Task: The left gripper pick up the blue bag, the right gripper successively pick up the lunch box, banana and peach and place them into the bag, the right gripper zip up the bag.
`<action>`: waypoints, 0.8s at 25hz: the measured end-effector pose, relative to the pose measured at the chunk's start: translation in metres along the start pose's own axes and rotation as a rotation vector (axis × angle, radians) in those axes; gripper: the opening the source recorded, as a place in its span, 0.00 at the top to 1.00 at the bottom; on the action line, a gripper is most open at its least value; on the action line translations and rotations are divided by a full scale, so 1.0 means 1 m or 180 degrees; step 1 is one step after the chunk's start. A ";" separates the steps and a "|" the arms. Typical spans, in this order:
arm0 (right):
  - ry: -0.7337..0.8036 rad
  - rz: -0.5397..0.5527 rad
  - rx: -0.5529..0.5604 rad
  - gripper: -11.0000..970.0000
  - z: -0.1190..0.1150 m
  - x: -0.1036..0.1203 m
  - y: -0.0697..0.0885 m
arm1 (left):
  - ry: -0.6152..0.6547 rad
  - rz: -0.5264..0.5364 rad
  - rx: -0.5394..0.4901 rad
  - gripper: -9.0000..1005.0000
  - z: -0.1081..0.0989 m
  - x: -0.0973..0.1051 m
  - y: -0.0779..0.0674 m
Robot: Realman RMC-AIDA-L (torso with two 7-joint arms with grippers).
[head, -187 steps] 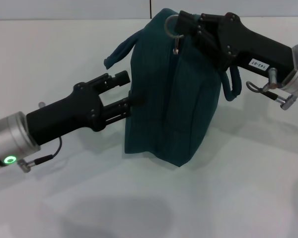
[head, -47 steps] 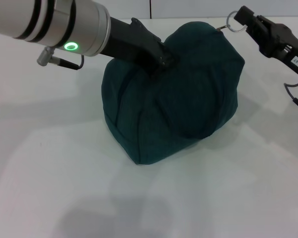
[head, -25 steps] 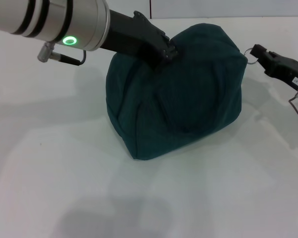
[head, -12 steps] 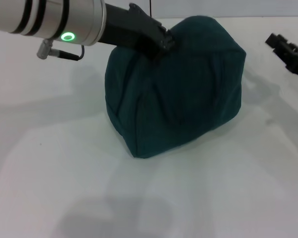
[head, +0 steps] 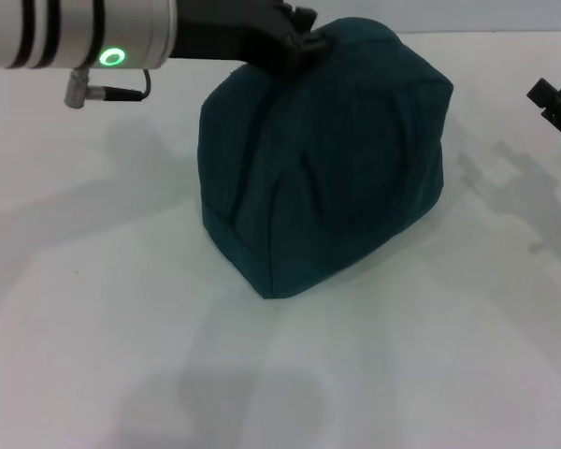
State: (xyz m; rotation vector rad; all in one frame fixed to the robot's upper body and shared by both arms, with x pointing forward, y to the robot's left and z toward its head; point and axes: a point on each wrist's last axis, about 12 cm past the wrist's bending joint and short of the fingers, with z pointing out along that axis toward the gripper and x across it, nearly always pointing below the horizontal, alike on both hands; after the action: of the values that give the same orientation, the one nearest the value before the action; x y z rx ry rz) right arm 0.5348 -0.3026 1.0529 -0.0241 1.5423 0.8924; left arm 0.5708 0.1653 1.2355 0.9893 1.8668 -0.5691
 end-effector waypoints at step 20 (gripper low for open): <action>0.0478 -0.0999 -0.1730 0.10 -0.053 -0.007 0.045 | -0.1350 -0.0203 0.0039 0.14 -0.091 0.195 -0.023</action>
State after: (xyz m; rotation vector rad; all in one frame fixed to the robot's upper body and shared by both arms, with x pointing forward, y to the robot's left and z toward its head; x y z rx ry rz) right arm 0.4697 -0.3030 1.0771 -0.7185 1.3405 1.0448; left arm 0.4556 0.2947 1.1062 0.7488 1.5206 -0.7643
